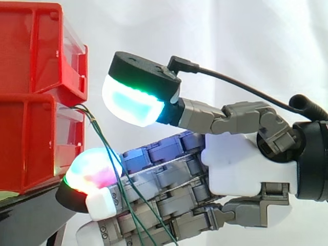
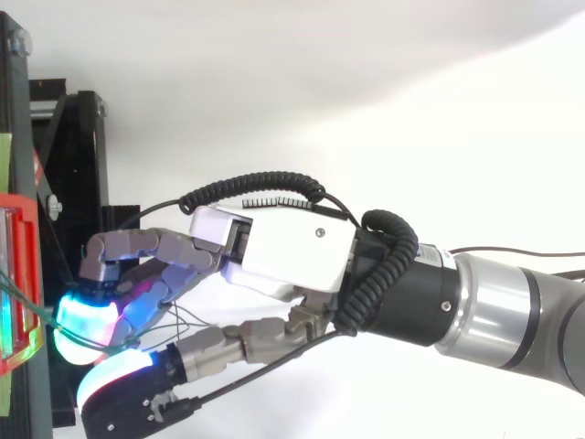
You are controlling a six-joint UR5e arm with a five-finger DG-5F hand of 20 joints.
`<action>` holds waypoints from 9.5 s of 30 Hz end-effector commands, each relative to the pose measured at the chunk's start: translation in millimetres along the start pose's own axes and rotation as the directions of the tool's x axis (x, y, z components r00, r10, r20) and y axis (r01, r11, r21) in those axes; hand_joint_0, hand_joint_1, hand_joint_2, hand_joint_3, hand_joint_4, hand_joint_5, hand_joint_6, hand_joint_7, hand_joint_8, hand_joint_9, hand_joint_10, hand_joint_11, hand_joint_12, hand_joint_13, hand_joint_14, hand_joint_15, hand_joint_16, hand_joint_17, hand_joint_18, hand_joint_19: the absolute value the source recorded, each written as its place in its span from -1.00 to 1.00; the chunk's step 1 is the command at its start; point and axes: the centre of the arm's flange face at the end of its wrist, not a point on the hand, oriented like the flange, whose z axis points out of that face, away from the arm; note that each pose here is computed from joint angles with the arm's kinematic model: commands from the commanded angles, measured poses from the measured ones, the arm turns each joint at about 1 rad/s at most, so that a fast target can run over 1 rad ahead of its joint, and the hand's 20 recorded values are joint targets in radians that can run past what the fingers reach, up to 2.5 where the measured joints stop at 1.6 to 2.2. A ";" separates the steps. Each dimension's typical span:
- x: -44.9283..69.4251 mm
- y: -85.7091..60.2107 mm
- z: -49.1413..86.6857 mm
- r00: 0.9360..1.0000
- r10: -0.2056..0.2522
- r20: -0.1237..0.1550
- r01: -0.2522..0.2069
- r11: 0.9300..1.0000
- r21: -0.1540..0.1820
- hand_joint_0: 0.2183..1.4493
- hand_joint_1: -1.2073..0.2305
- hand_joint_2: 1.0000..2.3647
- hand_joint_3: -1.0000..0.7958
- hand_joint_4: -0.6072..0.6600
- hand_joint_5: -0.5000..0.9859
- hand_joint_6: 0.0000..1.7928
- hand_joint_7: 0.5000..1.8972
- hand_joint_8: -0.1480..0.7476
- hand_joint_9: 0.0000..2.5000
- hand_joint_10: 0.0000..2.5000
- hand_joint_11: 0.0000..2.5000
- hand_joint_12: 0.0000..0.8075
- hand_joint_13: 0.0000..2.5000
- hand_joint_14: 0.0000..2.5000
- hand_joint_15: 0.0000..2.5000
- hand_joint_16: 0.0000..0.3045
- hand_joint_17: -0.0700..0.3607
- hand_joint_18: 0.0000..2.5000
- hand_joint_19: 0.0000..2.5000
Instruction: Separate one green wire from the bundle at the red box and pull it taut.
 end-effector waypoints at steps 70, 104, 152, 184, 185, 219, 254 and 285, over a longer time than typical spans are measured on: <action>0.3 -23.3 -17.4 0.998 0.026 0.059 -0.026 1.000 0.009 -0.38 -0.15 -1.00 -0.42 0.45 -0.55 -0.44 -0.36 0.11 -0.35 -0.99 -0.81 0.04 -0.41 -0.99 -0.84 -0.69 -0.18 -0.56 -0.75; 4.7 -4.4 -14.3 0.997 0.057 0.049 -0.062 0.993 0.105 -0.40 -0.13 -1.00 -0.44 0.41 -0.57 -0.44 -0.37 0.08 -0.03 -0.99 -0.08 0.08 -0.31 -0.99 -0.75 -0.69 -0.18 -0.54 -0.75; -9.4 38.2 -25.3 0.996 -0.041 0.082 0.021 0.973 0.229 -0.41 -0.19 -1.00 -0.44 0.43 -0.54 -0.44 -0.22 0.10 -0.16 -0.99 -0.07 0.08 -0.34 -0.99 -0.73 -0.69 -0.18 -0.54 -0.74; -14.7 102.0 -26.6 0.995 0.006 0.098 -0.035 0.955 0.296 -0.39 -0.17 -1.00 -0.44 0.42 -0.51 -0.44 -0.10 0.09 -0.14 -0.99 -0.06 0.08 -0.34 -0.99 -0.74 -0.69 -0.19 -0.54 -0.74; -15.2 103.9 -27.5 0.995 0.004 0.097 -0.034 0.952 0.303 -0.39 -0.17 -1.00 -0.44 0.42 -0.51 -0.44 -0.10 0.09 -0.14 -0.99 -0.05 0.08 -0.34 -0.99 -0.74 -0.69 -0.19 -0.54 -0.74; -22.4 94.3 -23.4 0.997 0.012 0.080 -0.041 0.927 0.373 -0.39 -0.16 -1.00 -0.44 0.42 -0.51 -0.44 -0.11 0.09 -0.15 -0.99 -0.07 0.08 -0.34 -0.99 -0.74 -0.69 -0.19 -0.54 -0.74; -24.6 87.3 -1.3 0.998 0.034 0.054 -0.046 0.970 0.239 -0.39 -0.16 -1.00 -0.44 0.41 -0.50 -0.44 -0.06 0.11 -0.14 -0.99 -0.09 0.07 -0.34 -0.99 -0.74 -0.69 -0.19 -0.55 -0.74; -28.1 74.2 -5.7 0.998 0.011 0.060 -0.027 0.961 0.275 -0.38 -0.16 -1.00 -0.44 0.36 -0.49 -0.44 0.10 0.10 -0.17 -0.99 -0.16 0.07 -0.33 -0.99 -0.73 -0.70 -0.19 -0.55 -0.74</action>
